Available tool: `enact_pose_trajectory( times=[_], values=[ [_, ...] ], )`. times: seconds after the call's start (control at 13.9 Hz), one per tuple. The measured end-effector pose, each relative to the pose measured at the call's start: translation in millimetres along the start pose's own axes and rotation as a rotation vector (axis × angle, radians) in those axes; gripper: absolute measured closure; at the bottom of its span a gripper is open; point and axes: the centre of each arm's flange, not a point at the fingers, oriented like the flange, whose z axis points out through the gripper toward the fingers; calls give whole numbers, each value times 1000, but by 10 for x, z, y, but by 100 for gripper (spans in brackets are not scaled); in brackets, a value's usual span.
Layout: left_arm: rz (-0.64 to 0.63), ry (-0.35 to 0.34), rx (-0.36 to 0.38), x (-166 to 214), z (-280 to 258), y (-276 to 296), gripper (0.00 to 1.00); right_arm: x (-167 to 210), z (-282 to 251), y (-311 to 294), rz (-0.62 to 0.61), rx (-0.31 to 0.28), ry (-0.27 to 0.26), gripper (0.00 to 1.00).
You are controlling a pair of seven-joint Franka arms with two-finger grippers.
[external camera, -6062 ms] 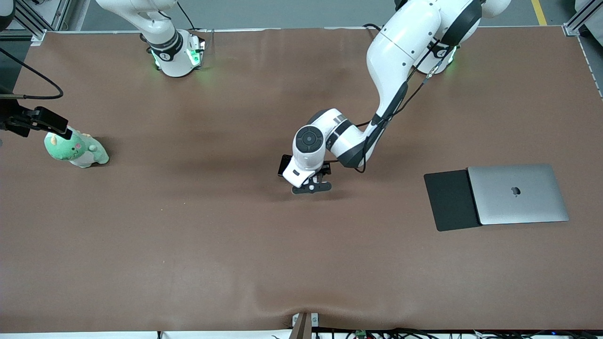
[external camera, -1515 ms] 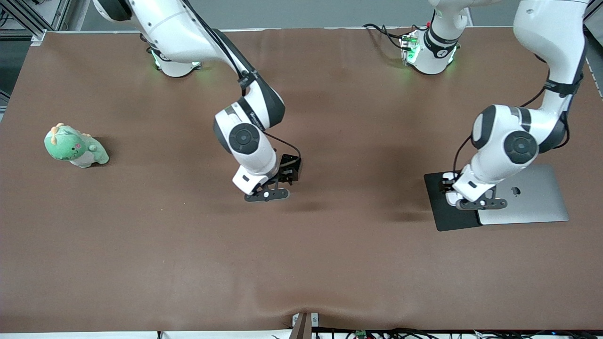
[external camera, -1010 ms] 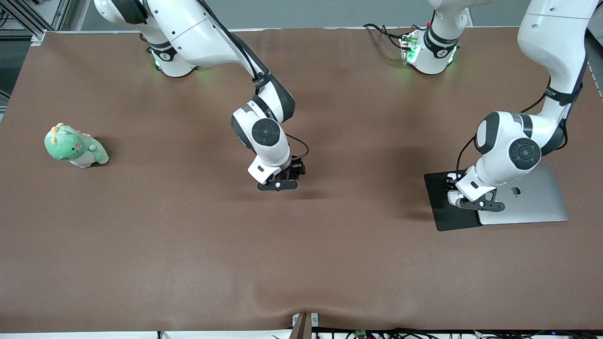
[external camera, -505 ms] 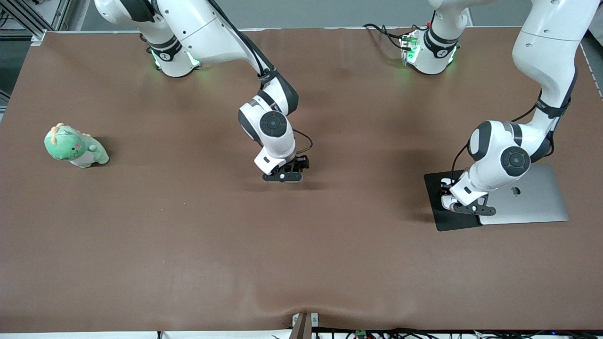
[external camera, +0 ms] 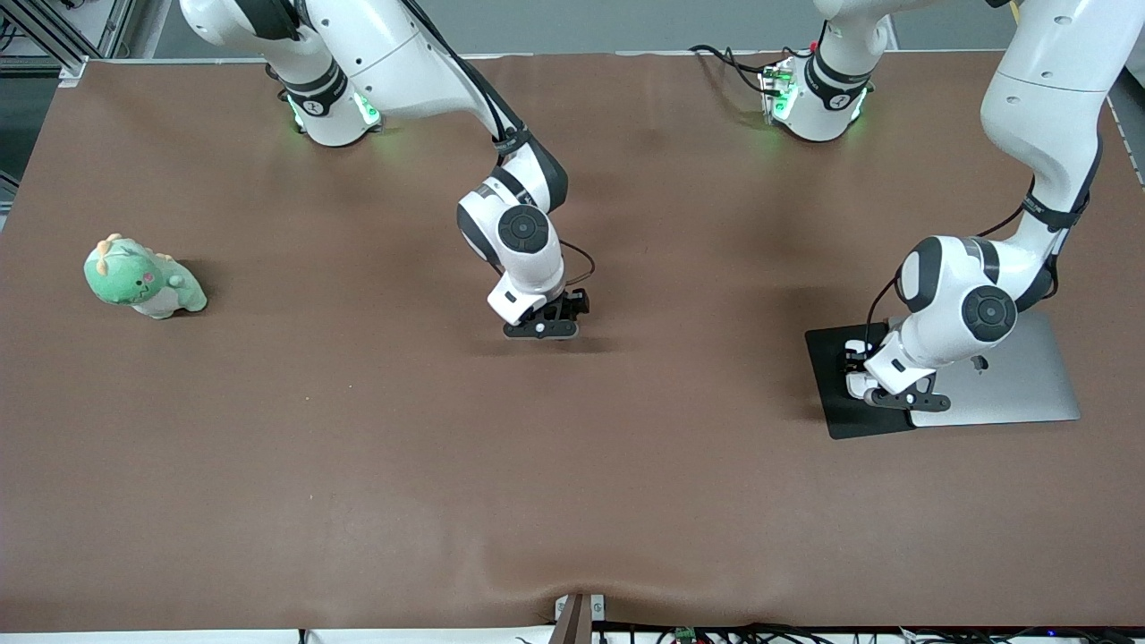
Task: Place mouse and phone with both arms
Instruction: 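Lower the mouse onto the pad while the right gripper grasps the phone, then carry the phone toward the plush toy while the left gripper withdraws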
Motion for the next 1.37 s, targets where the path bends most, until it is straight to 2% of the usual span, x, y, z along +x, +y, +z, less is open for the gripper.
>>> enact_pose_trajectory(
  times=[0.36,0.43,0.58,0.65,0.72,0.94,1.15,1.37],
  values=[
    [1,1,0,0,9,2,40,-103,63,-34,-12,2,4,0],
    [2,1,0,1,10,4,35,-96,61,-30,-12,4,8,0],
    [3,2,-1,2,20,13,16,-87,60,-24,-10,8,14,0],
    [4,4,-2,6,17,17,5,-78,54,-17,-9,7,17,10],
    [4,10,-1,20,-1,20,0,-73,27,-18,5,9,19,16],
    [11,46,10,87,-258,41,0,-65,15,-23,42,12,24,17],
    [22,97,35,137,-807,137,0,20,-75,-20,60,-5,10,17],
    [5,122,50,106,-1402,494,0,393,-617,158,120,-25,-8,18]
  ],
)
